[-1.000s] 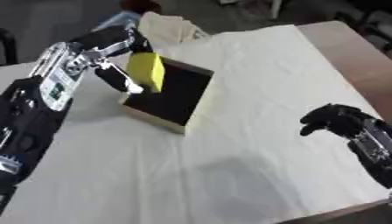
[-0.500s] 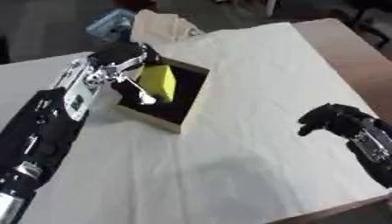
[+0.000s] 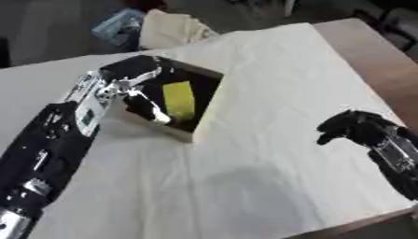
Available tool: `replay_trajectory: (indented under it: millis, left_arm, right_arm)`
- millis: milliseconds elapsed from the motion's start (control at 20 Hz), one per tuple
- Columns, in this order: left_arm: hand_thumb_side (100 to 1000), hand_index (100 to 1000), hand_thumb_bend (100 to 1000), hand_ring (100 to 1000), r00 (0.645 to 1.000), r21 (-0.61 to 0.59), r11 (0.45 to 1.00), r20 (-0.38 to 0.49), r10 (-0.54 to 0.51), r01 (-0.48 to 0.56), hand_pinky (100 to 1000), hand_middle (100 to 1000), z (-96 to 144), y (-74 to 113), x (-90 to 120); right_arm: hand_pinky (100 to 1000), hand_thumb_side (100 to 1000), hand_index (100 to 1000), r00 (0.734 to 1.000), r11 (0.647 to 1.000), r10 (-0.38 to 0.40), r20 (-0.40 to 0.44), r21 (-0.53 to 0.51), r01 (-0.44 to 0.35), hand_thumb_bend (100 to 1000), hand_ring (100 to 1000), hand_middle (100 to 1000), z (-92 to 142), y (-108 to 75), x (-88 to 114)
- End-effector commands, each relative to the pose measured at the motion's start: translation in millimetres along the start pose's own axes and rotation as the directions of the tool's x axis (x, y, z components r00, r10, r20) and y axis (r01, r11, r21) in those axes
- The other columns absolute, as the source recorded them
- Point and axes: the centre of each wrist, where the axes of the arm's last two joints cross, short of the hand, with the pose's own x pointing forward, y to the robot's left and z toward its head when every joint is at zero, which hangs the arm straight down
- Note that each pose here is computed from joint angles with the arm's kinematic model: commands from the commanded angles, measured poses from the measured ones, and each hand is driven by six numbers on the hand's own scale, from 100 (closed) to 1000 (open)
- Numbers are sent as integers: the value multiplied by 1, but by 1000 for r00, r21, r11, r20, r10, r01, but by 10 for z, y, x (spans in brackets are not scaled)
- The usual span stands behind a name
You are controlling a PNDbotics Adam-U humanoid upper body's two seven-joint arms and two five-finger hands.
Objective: Pick up objects on the table and place them in the box.
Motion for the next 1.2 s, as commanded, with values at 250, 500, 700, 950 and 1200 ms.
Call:
replay_trajectory:
  millis: [250,500,700,950,1200]
  left_arm:
    - [451,830,624,717,999,208,978,31,-32,25,819,673,325,462,-75]
    - [446,819,583,704,999,301,954,36,-28,16,813,657,668,440,-167]
    - [439,811,542,696,999,360,933,35,-15,1,810,647,944,370,-198]
    - [455,793,466,676,997,433,899,18,70,-71,802,623,1167,227,-124]
    - [483,791,434,673,980,476,860,27,198,-187,804,620,1308,19,48]
  right_arm:
    - [709,979,730,1000,1000,24,10,-19,-24,100,623,653,15,-75,54]
    - [710,975,730,999,999,38,4,-38,-38,100,623,653,36,-112,50]
    - [710,975,730,999,997,52,0,-54,-52,100,622,652,53,-143,48]
    - [709,974,730,998,995,62,-2,-72,-62,100,622,652,57,-165,50]
    - [708,970,729,998,993,68,0,-92,-68,100,621,651,53,-186,54]
